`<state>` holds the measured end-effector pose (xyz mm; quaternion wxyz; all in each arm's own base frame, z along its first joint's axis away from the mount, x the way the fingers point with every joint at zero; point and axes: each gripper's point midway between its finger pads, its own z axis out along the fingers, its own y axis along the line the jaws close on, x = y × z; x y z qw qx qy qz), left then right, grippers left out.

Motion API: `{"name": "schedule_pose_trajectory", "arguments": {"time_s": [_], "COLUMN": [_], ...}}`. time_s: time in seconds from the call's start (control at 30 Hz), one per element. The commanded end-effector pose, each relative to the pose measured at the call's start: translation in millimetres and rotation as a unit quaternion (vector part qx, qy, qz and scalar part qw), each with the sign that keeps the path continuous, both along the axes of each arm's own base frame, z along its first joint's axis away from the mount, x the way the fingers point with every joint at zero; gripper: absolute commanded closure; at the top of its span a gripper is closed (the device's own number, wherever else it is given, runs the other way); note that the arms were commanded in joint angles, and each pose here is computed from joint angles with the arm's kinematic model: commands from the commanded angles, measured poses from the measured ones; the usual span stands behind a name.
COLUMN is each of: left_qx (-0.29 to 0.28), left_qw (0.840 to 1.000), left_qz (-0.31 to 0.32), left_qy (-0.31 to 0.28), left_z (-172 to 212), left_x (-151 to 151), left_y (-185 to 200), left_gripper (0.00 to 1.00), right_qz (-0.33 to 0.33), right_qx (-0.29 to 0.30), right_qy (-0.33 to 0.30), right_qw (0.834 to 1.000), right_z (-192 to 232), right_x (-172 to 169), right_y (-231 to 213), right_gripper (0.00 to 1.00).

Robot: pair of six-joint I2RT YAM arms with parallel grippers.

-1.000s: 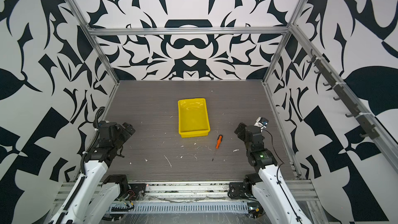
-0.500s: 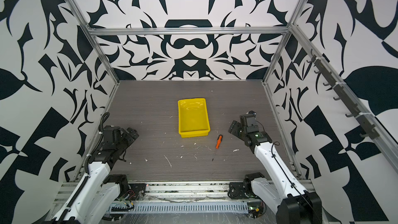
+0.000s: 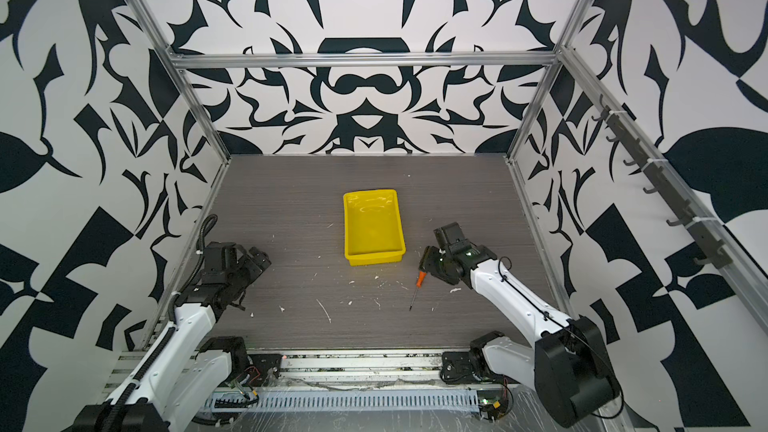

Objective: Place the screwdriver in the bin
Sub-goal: 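Lower the right gripper onto the orange screwdriver handle and close it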

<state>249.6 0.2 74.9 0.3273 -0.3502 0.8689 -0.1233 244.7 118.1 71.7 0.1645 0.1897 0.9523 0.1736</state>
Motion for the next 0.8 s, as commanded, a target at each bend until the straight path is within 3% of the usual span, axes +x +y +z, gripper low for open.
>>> {"name": "schedule_pose_trajectory", "arguments": {"time_s": [0.0, 0.77], "left_qx": [-0.003, -0.007], "left_qw": [1.000, 0.999], "left_qz": [-0.003, -0.001], "left_qy": [-0.013, -0.040], "left_z": [8.7, 15.8], "left_x": [3.0, -3.2], "left_y": [-1.4, -1.5], "left_gripper": [0.01, 0.01], "right_qz": [-0.020, -0.031], "right_qx": [-0.005, -0.008], "right_qy": [0.014, 0.045], "right_qw": [1.000, 0.998], "right_z": [-11.0, -38.7], "right_x": [-0.4, 8.6], "right_y": [-1.7, 6.2], "right_gripper": [0.37, 0.49]}}
